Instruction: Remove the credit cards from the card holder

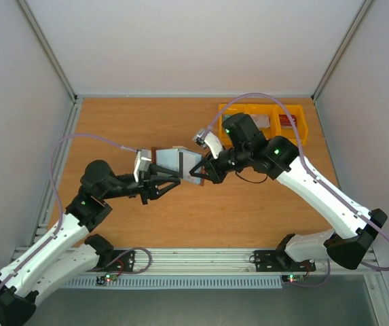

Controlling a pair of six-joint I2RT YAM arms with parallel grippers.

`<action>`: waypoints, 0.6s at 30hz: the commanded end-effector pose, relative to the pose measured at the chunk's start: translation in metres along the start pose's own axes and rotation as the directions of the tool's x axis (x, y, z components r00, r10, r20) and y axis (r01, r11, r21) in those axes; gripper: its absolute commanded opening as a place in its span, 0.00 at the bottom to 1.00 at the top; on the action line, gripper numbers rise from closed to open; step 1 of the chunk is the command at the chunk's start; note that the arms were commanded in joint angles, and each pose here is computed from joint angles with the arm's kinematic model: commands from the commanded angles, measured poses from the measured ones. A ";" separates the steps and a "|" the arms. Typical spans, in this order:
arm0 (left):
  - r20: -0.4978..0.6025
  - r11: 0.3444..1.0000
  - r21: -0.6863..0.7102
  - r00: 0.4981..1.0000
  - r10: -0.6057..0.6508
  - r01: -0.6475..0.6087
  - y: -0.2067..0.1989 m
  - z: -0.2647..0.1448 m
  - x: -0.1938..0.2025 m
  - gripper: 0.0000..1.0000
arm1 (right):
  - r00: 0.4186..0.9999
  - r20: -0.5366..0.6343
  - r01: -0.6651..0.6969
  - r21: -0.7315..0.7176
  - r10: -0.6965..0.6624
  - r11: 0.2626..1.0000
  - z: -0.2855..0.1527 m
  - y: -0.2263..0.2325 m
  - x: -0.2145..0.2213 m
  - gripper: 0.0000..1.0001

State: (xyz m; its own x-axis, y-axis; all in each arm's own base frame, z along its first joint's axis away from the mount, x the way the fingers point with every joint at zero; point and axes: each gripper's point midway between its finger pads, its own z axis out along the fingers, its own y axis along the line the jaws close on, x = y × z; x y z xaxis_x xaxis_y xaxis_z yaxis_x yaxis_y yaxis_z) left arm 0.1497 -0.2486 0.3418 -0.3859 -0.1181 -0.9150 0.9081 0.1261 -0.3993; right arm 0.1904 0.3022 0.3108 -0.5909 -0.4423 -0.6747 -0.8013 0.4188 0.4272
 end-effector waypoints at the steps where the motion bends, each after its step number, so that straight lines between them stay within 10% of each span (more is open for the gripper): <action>1: 0.043 0.999 -0.020 0.999 0.031 -0.030 0.002 0.003 -0.003 0.28 | 0.990 0.059 0.136 -0.193 -0.127 0.972 -0.005 0.046 -0.011 0.01; 8: 0.080 0.987 -0.158 0.997 0.005 0.008 0.029 -0.013 -0.002 0.21 | 0.960 0.146 0.277 -0.348 -0.240 0.896 -0.027 0.082 -0.002 0.01; 18: 0.022 0.996 0.063 0.998 0.056 -0.057 -0.014 -0.002 0.003 0.28 | 0.940 0.205 0.337 -0.407 -0.274 0.849 -0.033 0.096 -0.008 0.01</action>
State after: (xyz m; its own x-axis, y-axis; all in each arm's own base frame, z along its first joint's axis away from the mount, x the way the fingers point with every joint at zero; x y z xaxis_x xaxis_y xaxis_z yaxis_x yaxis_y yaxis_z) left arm 0.1448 -0.2416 0.3436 -0.3440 -0.1545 -0.9261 0.9210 0.1365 -0.3649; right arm 0.1361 0.3154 0.3422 -0.4209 -0.4489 -0.7882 -0.8947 0.0622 0.4423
